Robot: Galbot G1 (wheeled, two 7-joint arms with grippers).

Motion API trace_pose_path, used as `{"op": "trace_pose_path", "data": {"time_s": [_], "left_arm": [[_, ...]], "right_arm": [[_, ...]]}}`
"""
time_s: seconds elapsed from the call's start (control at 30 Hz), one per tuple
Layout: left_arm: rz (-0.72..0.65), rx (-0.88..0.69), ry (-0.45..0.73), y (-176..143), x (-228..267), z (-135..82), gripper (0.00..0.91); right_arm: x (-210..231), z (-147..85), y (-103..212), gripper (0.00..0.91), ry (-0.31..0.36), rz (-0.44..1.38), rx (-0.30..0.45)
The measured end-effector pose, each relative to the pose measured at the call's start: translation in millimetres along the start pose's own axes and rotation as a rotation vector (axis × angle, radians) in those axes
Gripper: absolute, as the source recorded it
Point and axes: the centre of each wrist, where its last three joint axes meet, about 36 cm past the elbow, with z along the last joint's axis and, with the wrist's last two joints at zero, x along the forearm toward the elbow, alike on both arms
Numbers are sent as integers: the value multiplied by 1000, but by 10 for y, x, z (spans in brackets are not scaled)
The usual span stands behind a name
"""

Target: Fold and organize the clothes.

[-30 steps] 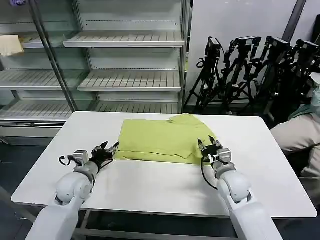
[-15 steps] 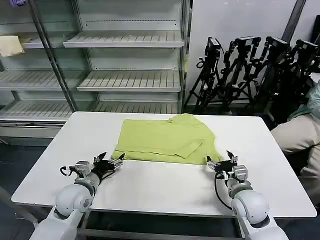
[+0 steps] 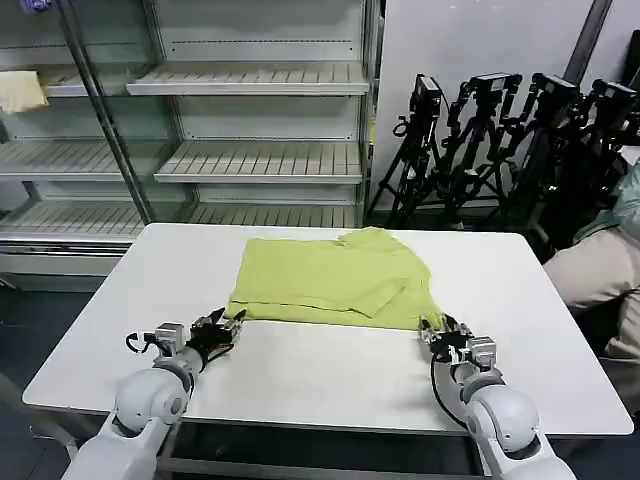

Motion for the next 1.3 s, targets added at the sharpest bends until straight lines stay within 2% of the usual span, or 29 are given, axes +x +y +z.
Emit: {"op": "trace_pose_path", "data": {"time_s": [0.27,0.47,1.0,1.3], "left_arm": [[6,-9,6,-1,-5,24,10],[3,-27,-1,5,101,57,20],[29,-27,-7,-160,1011,298,10],[16,-25,-3,-239,1397,397,10]], "right_arm": [[52,10,-7,0,4,-9,4],[258,1,4,0,-6,-18,17],[1260,153,136,0,-50,-24,56],[1552,267,231,0,-43,-41,71]]}}
